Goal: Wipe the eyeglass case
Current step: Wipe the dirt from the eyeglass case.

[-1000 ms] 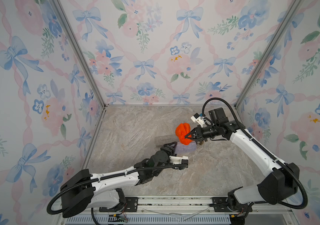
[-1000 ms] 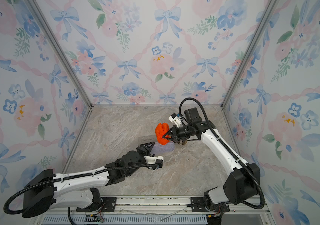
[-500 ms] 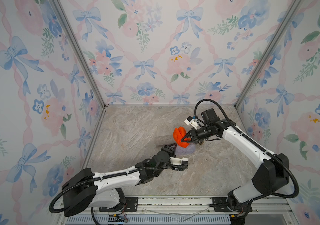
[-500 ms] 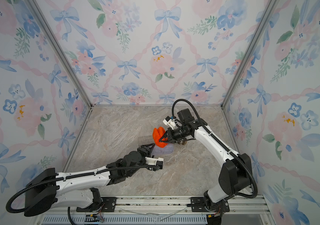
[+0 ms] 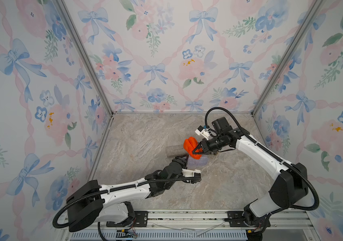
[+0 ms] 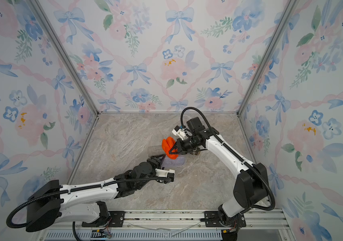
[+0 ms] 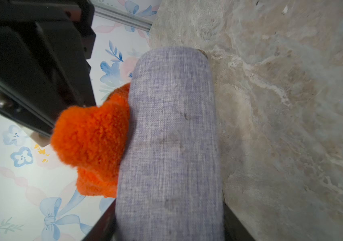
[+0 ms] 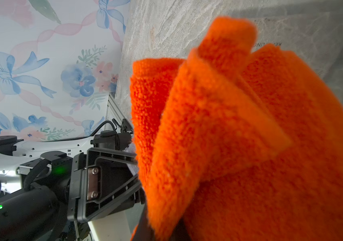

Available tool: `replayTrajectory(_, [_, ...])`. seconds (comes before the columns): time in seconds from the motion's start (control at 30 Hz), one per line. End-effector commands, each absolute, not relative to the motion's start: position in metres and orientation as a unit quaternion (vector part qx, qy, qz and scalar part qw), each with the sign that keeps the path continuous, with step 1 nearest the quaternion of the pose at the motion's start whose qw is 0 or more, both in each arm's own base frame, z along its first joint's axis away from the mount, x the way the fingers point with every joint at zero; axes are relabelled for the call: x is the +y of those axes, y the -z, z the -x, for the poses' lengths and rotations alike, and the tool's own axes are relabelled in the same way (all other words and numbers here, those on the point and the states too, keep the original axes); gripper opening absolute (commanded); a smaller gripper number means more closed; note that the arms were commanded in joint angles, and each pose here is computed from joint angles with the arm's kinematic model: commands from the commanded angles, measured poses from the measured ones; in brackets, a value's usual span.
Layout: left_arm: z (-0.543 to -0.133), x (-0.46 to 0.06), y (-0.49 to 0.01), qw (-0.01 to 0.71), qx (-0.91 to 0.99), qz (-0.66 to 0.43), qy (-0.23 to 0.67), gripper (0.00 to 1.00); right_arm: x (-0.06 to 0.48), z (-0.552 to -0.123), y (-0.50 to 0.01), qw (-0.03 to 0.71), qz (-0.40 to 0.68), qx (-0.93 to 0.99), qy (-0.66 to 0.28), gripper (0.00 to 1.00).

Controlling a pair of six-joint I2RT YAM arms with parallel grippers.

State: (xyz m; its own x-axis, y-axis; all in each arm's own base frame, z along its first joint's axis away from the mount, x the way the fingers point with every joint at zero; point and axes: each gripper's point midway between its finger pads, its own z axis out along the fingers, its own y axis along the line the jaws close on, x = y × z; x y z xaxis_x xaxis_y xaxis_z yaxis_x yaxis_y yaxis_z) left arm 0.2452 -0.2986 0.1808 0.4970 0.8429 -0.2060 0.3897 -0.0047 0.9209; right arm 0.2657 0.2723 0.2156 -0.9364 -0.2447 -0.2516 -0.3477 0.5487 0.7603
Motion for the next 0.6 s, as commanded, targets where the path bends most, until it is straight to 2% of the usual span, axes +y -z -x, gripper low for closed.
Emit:
replayTrajectory(0.0, [-0.259, -0.301, -0.257, 0.646, 0.466, -0.568, -0.204, 0.11, 0.246, -0.251, -0.199, 0.014, 0.135, 0.893, -0.429, 0.0])
replayTrajectory(0.1, [-0.258, -0.303, -0.256, 0.648, 0.469, -0.568, -0.195, 0.11, 0.242, -0.253, -0.204, 0.019, 0.136, 0.895, -0.425, 0.0])
replayTrajectory(0.33, [-0.257, -0.303, -0.255, 0.651, 0.471, -0.565, -0.186, 0.11, 0.31, -0.249, -0.22, 0.006, 0.176, 0.861, -0.477, 0.0])
replayTrajectory(0.4, [-0.256, -0.301, -0.255, 0.651, 0.469, -0.566, -0.189, 0.1, 0.304, -0.248, -0.215, 0.002, 0.182, 0.867, -0.464, 0.0])
replayTrajectory(0.57, [-0.254, -0.295, -0.256, 0.653, 0.468, -0.563, -0.193, 0.11, 0.251, -0.257, -0.2, 0.005, 0.146, 0.895, -0.421, 0.0])
